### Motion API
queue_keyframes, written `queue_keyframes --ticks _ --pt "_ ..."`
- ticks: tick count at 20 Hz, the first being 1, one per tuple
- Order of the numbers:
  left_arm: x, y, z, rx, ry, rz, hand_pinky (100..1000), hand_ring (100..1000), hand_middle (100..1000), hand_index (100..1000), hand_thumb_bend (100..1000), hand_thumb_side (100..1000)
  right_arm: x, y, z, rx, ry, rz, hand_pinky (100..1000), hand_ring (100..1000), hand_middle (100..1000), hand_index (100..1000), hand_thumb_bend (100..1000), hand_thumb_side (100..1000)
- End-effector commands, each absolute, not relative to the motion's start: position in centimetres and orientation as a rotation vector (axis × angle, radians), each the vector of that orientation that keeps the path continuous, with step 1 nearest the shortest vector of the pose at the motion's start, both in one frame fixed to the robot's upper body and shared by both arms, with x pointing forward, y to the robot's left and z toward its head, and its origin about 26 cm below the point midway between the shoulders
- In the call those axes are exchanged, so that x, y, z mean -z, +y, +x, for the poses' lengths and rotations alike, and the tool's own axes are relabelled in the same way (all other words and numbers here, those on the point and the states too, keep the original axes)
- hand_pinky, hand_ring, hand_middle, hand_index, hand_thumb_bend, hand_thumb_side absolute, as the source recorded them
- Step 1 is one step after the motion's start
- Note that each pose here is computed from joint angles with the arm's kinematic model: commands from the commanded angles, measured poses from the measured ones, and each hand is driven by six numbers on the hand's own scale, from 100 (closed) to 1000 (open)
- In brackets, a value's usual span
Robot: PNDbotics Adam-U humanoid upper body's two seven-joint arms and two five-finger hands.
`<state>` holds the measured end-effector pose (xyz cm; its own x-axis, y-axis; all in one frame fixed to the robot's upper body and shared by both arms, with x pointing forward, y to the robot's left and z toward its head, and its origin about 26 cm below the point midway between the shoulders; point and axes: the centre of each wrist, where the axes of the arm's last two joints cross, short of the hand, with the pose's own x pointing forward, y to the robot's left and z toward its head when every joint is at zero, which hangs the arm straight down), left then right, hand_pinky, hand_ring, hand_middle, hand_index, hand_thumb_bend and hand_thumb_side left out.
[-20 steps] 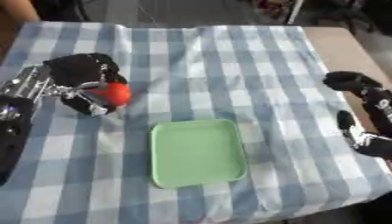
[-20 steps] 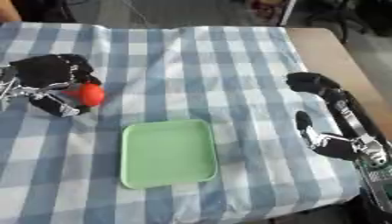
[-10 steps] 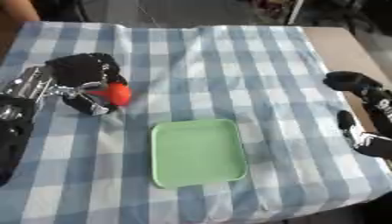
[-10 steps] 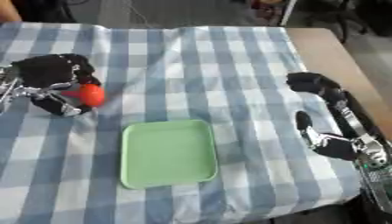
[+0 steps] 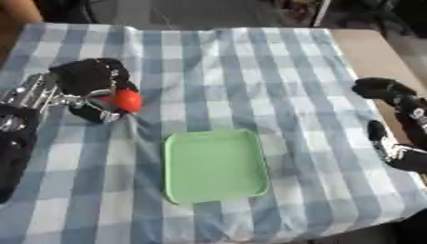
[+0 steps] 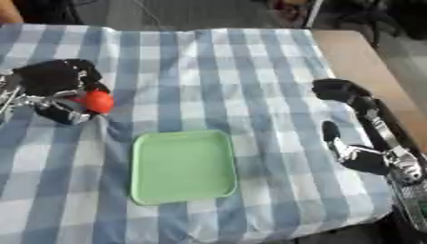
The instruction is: Pick up objects on the table and place them in the box.
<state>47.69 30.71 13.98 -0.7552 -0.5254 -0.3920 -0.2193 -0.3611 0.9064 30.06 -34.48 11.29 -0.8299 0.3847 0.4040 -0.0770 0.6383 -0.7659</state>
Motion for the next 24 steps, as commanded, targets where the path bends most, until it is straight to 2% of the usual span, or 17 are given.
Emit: queue_keyframes --ticks 1,7,12,17,24 --pt "-15.1 31.2 47.8 2.205 -1.663 1.029 882 744 462 424 100 431 -12.0 -34.9 30.1 -1.466 -2.340 -0.206 836 840 862 847 100 444" --pt "-15.9 31.9 47.5 2.183 -1.691 1.045 883 747 465 415 100 426 -11.9 -35.0 30.0 -1.465 -2.334 -0.209 836 840 862 845 100 445" --pt "-18.3 32.8 47.0 2.162 -1.774 1.042 883 751 469 403 100 431 -11.7 -35.2 29.9 -1.467 -2.321 -0.214 836 840 862 845 100 445" --pt "-20.6 34.1 46.4 2.131 -1.818 0.948 882 764 485 373 100 477 -11.6 -35.6 29.8 -1.473 -2.304 -0.223 836 840 862 845 100 445" --pt "-22.8 34.9 45.5 2.079 -1.797 0.901 885 764 485 378 100 470 -11.5 -35.7 29.6 -1.476 -2.292 -0.227 836 839 862 845 100 444"
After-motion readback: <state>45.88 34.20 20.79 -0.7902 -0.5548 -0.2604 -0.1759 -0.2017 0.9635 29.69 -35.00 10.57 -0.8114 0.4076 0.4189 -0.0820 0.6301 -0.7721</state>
